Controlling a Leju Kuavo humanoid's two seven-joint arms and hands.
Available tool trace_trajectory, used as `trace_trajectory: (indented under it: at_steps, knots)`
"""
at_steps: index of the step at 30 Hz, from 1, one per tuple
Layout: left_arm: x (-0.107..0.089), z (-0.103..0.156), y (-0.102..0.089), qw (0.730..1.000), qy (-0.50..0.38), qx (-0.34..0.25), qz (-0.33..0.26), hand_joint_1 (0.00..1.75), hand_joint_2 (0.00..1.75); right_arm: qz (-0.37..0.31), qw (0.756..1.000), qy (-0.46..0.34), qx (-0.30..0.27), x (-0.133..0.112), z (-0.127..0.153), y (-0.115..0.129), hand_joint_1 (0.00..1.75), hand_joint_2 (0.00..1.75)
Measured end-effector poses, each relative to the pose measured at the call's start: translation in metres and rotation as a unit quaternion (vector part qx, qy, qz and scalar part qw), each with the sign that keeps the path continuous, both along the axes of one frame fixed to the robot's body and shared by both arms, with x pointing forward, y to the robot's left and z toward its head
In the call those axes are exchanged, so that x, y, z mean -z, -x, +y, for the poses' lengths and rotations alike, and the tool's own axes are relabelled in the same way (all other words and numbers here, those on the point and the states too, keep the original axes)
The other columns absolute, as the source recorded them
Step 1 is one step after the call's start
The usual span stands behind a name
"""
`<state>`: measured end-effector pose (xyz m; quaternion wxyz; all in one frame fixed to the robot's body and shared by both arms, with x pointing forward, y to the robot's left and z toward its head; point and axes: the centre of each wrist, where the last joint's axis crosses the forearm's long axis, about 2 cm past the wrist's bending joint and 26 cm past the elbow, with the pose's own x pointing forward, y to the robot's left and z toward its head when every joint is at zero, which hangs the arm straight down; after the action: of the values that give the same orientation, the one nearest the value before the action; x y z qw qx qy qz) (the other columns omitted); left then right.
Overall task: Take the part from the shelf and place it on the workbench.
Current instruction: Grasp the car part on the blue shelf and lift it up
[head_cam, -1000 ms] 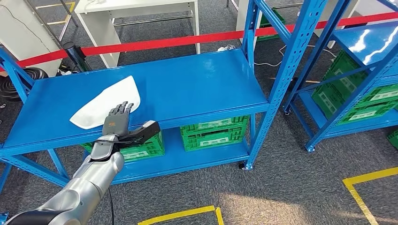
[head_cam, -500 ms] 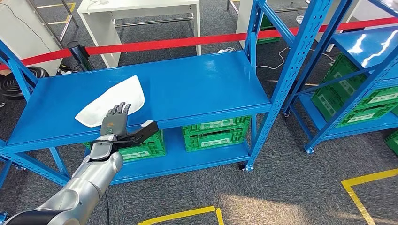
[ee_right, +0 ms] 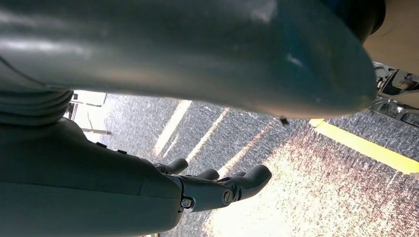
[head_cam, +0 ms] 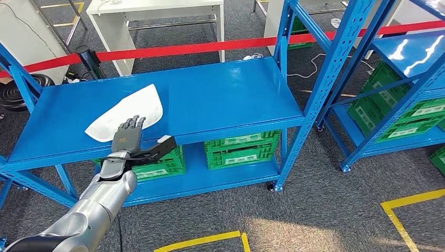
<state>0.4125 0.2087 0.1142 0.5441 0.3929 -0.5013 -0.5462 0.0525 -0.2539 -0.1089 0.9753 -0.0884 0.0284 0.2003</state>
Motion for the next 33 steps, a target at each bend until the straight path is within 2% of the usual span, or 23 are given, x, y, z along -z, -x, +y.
trace_trajectory:
  at_steps: [5,6,7,8,9,10,11,12,16,18,19,21,23,25,26,27,30,31,33]
  knots:
    - [-0.0005,0.0002,0.0002,1.0,0.003,-0.004,-0.022,0.0,1.75,0.0,1.0,0.001,0.002,0.0,0.0,0.0,0.0,0.0]
    - [-0.0006,0.0002,0.0001,1.0,0.005,-0.005,-0.027,0.11,1.75,-0.001,1.0,0.001,0.002,0.0,-0.0001,0.0,0.0,0.0]
    - [-0.0008,0.0003,0.0001,0.999,0.007,-0.007,-0.03,0.31,1.75,-0.001,1.0,0.001,0.002,0.0,-0.0001,0.0,0.0,0.0]
    - [-0.0008,0.0004,0.0001,0.999,0.009,-0.008,-0.032,0.66,1.75,-0.001,1.0,0.002,0.002,0.0,-0.0001,0.0,0.0,0.0]
    - [-0.0009,0.0005,0.0001,0.999,0.011,-0.01,-0.032,0.93,1.75,-0.001,1.0,0.002,0.002,0.0,-0.0001,0.0,0.0,0.0]
    - [-0.0009,0.0006,0.0001,0.999,0.013,-0.011,-0.032,1.11,1.75,-0.001,1.0,0.002,0.002,0.0,-0.0001,0.0,0.0,0.0]
    - [-0.0009,0.0007,0.0001,0.999,0.014,-0.011,-0.032,1.21,1.75,-0.001,1.0,0.002,0.002,0.0,-0.0001,0.0,0.0,0.0]
    - [-0.0009,0.0008,0.0001,0.999,0.014,-0.012,-0.032,1.09,1.75,-0.001,1.0,0.003,0.002,0.0,-0.0001,-0.0001,0.0,0.0]
    - [-0.0004,0.0015,0.0001,0.999,0.013,-0.016,-0.027,1.1,1.75,-0.002,1.0,0.003,0.002,0.0,-0.0002,-0.0001,0.0,0.0]
    - [0.0001,0.0019,0.0003,1.0,0.012,-0.017,-0.022,0.96,1.75,-0.002,1.0,0.004,0.002,0.0,-0.0002,-0.0001,0.0,0.0]
    - [0.0005,0.0021,0.0005,1.0,0.012,-0.017,-0.02,0.81,1.75,-0.002,1.0,0.004,0.002,0.0,-0.0002,-0.0001,0.0,0.0]
    - [0.0011,0.0024,0.0008,1.0,0.011,-0.017,-0.017,0.75,1.75,-0.002,1.0,0.004,0.002,0.0,-0.0002,-0.0001,0.0,0.0]
    - [0.002,0.0027,0.0013,1.0,0.012,-0.018,-0.014,0.75,1.75,-0.002,1.0,0.004,0.002,0.0,-0.0002,-0.0001,0.0,0.0]
    - [0.0031,0.003,0.002,1.0,0.012,-0.018,-0.011,0.88,1.75,-0.002,1.0,0.004,0.001,0.0,-0.0002,-0.0001,0.0,0.0]
    - [0.0036,0.0034,0.0022,1.0,0.012,-0.019,-0.01,0.86,1.75,-0.002,1.0,0.004,0.001,0.0,-0.0002,-0.0001,0.0,0.0]
    - [0.004,0.0039,0.0024,1.0,0.012,-0.019,-0.009,0.77,1.75,-0.002,1.0,0.004,0.0,0.0,-0.0002,-0.0001,0.0,0.0]
    - [0.0054,0.0061,0.0031,1.0,0.014,-0.023,-0.008,0.12,1.75,-0.002,1.0,0.004,-0.002,0.0,-0.0002,-0.0001,0.0,0.0]
    - [0.006,0.0068,0.0035,1.0,0.016,-0.024,-0.008,0.0,1.75,-0.002,1.0,0.004,-0.002,0.0,-0.0001,-0.0001,0.0,0.0]
    - [0.0072,0.008,0.0041,0.999,0.021,-0.026,-0.006,0.0,1.75,-0.001,1.0,0.004,-0.003,0.0,-0.0002,-0.0001,0.0,0.0]
